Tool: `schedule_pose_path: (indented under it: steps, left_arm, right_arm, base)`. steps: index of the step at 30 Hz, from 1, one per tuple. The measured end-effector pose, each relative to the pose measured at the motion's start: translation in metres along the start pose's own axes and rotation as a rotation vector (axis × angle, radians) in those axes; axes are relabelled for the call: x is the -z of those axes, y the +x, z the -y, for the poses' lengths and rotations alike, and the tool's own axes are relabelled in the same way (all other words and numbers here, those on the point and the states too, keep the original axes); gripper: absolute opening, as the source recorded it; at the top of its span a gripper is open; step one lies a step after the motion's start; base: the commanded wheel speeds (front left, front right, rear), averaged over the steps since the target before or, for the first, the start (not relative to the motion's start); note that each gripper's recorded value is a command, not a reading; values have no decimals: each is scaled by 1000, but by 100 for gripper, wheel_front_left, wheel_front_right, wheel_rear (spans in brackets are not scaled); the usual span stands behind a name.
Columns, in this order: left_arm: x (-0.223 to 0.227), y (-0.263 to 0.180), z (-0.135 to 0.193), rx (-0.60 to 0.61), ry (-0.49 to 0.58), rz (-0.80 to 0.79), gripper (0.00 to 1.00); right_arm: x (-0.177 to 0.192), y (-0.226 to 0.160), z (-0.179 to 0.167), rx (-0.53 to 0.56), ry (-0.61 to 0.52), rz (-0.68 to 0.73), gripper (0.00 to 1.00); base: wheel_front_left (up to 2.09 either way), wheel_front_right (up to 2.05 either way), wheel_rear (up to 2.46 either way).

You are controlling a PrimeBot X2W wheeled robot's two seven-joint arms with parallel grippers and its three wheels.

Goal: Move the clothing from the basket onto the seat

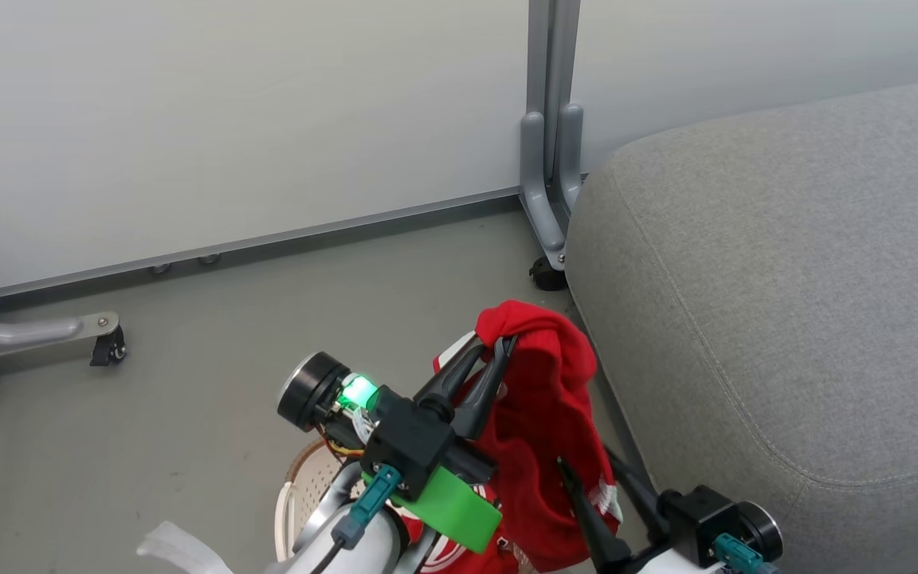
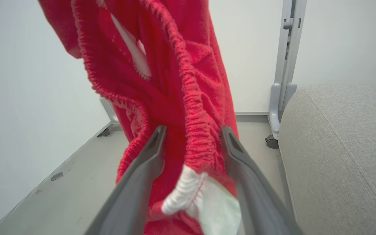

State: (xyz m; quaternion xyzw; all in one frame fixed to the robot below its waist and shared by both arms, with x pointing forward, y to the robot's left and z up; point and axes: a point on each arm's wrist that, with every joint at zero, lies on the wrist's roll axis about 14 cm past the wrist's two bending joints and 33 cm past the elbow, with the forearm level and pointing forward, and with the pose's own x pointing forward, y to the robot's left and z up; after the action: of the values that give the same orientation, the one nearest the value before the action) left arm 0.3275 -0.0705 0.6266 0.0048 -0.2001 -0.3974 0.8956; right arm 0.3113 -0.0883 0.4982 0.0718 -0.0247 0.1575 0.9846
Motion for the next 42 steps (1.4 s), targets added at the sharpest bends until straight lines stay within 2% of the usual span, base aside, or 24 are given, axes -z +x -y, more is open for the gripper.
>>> schedule_pose_path:
  steps: [14,15,16,17,18,42]
  left_arm:
    - [12,-3,-4,1,-16,-47,0]
    - [13,-3,-4,-1,-20,-53,10]
    - [15,-3,-4,-2,-26,-63,29]
    - [16,-4,-5,-5,-29,-69,93]
    - [17,-4,-6,-10,-31,-72,100]
    - [34,-3,-11,-21,-57,-120,100]
  right_arm:
    - [6,3,1,2,27,-19,0]
    - [6,3,1,2,27,-19,0]
    - [6,4,1,2,27,-19,0]
    - [6,4,1,2,28,-19,0]
    - [6,4,1,3,29,-20,0]
    - [8,7,10,29,37,-27,0]
  base:
    - [0,0,0]
    - [0,0,0]
    - [0,0,0]
    - [0,0,0]
    - [0,0,0]
    - [0,0,0]
